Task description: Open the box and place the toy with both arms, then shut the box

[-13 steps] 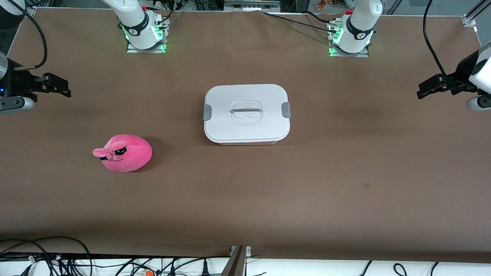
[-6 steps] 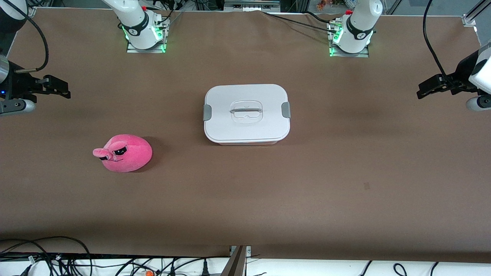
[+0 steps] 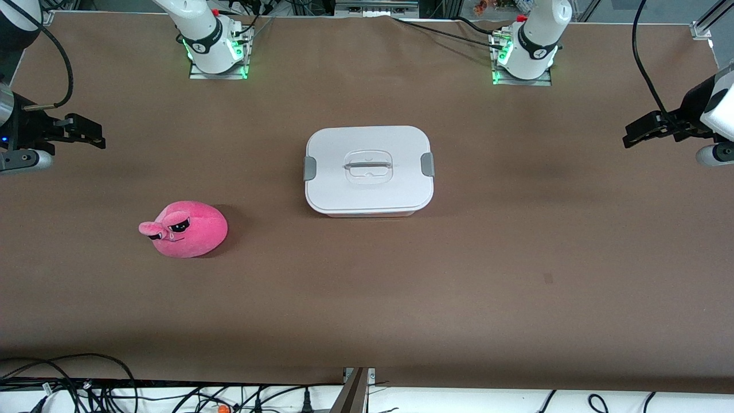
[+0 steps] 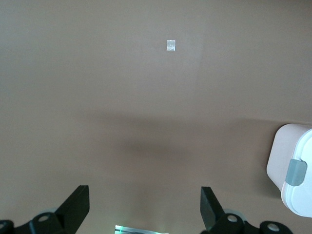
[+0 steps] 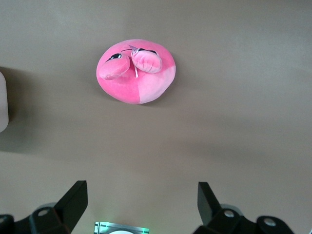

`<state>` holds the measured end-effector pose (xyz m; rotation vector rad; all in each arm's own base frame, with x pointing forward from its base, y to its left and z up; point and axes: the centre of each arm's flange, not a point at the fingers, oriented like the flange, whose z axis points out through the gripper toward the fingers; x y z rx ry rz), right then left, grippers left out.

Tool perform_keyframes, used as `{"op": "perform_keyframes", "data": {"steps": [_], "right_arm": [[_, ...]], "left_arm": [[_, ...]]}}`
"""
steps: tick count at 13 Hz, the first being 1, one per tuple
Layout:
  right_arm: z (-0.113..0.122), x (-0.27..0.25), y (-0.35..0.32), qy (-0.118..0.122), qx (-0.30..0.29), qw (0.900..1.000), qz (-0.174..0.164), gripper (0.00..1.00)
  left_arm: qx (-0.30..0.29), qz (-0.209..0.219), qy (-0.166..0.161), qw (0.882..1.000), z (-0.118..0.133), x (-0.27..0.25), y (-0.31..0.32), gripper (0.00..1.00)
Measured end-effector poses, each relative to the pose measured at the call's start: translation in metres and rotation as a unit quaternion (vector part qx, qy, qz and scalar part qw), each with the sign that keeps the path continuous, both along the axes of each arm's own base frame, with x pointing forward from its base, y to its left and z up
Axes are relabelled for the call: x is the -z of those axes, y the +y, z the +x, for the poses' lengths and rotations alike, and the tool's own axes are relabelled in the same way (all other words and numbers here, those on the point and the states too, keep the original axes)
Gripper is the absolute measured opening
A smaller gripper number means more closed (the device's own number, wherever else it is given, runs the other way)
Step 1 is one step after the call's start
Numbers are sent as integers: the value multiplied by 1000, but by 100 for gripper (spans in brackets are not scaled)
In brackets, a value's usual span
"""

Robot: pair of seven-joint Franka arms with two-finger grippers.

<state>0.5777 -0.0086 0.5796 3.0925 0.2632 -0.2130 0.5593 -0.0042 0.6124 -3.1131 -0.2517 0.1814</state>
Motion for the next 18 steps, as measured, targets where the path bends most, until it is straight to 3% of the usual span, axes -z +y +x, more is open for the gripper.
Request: {"op": "perform_keyframes", "data": {"steps": [18], "right_arm": [[4, 3, 3, -4, -3, 1000, 0, 100]], "left_arm": [[10, -1, 17, 1000, -3, 5, -10, 100]]}}
